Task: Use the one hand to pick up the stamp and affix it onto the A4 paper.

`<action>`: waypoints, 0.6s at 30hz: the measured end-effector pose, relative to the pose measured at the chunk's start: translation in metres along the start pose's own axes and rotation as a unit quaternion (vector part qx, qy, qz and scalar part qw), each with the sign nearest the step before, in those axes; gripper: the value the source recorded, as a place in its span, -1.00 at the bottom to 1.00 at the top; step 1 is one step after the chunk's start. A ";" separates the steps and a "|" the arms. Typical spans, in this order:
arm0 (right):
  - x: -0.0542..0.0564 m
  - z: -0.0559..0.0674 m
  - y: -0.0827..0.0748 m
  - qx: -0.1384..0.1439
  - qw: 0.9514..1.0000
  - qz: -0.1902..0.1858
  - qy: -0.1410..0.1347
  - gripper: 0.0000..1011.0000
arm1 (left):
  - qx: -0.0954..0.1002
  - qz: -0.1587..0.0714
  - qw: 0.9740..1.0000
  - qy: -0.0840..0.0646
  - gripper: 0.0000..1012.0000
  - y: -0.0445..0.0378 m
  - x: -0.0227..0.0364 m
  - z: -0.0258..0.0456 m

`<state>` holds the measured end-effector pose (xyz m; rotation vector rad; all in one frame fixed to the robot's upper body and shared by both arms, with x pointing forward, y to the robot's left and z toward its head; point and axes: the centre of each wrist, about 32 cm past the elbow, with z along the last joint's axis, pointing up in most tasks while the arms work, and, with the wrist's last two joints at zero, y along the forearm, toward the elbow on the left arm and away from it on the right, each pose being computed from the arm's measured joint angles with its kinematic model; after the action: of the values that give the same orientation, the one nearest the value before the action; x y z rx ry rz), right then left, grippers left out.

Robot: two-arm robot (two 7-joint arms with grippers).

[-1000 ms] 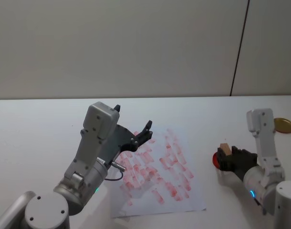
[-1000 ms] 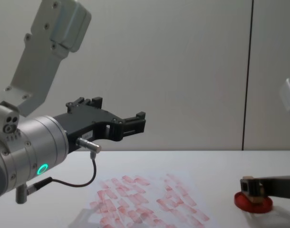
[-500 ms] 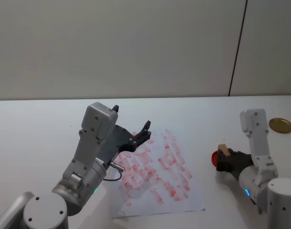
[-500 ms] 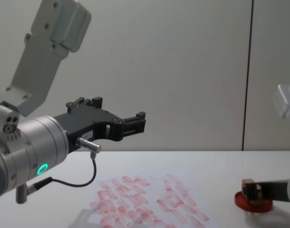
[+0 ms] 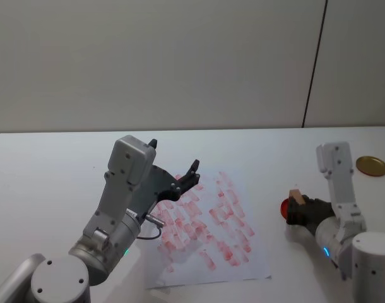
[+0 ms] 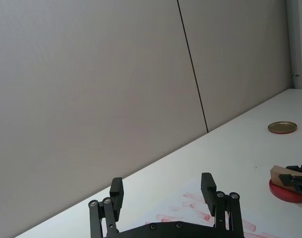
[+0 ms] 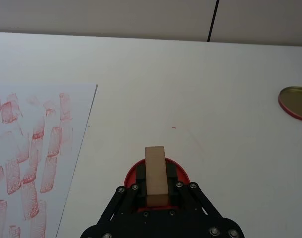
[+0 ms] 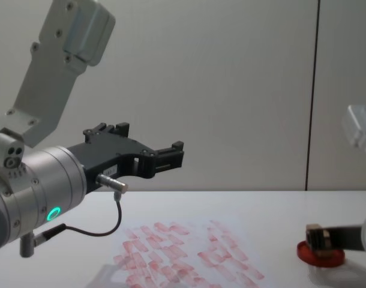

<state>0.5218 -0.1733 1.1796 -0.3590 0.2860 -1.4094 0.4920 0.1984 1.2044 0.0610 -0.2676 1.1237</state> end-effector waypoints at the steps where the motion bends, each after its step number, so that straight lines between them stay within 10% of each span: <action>1: 0.000 0.001 0.000 0.002 1.000 0.000 0.000 -0.57 | 0.000 0.000 1.000 0.000 0.96 0.0000 0.0000 0.0000; 18: -0.007 0.042 -0.009 0.086 0.996 0.023 -0.018 -0.57 | 0.000 0.000 1.000 0.000 0.96 0.0000 0.0000 0.0000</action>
<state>0.5293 -0.1648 1.2219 -0.2333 0.1412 -1.3691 0.4920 0.1984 1.2044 0.0611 -0.2676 1.1237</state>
